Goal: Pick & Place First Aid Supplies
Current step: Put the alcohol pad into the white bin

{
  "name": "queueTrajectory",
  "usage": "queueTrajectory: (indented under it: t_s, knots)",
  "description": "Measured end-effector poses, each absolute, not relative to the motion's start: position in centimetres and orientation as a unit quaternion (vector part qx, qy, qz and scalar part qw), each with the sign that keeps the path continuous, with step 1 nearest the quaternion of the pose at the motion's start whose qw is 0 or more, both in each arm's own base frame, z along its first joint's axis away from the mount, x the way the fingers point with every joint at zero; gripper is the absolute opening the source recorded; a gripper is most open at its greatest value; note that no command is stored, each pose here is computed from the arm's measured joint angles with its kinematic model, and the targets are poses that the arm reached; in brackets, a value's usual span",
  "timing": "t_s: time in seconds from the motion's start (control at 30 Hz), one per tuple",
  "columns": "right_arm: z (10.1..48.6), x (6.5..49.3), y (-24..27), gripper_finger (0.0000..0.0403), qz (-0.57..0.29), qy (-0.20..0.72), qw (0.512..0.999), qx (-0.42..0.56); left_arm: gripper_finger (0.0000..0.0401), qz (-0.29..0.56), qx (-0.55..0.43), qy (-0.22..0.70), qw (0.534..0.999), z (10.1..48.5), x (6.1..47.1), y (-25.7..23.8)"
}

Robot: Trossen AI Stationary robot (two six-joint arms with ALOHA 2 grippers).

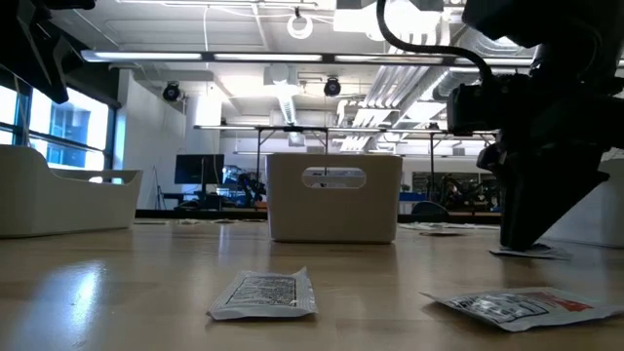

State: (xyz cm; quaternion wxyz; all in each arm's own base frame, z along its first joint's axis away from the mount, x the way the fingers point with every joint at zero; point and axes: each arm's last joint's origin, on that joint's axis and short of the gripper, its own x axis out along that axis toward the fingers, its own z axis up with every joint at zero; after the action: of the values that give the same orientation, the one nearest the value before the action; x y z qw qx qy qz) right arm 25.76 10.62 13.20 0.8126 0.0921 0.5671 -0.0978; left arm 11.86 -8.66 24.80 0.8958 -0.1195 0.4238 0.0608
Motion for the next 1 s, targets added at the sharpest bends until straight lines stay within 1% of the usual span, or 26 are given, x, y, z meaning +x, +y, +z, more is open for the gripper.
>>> queueTrajectory:
  t_s: [0.4, 0.73, 1.0]
  knots:
    - [13.6, 26.2, 9.7, 0.0083, -0.110, 0.557, 0.818, 0.099, 0.0128, 0.061, -0.120, 0.423, 0.896, 24.8, 11.9, -8.7]
    - [13.8, 26.9, 8.8, 0.0083, -0.068, 0.552, 0.827, 0.084, 0.0128, 0.061, -0.120, 0.424, 0.896, 24.8, 11.9, -8.7]
    - [12.4, 27.4, 8.6, 0.0083, -0.063, 0.572, 0.815, 0.070, 0.0128, 0.061, -0.120, 0.424, 0.896, 24.8, 11.9, -8.7]
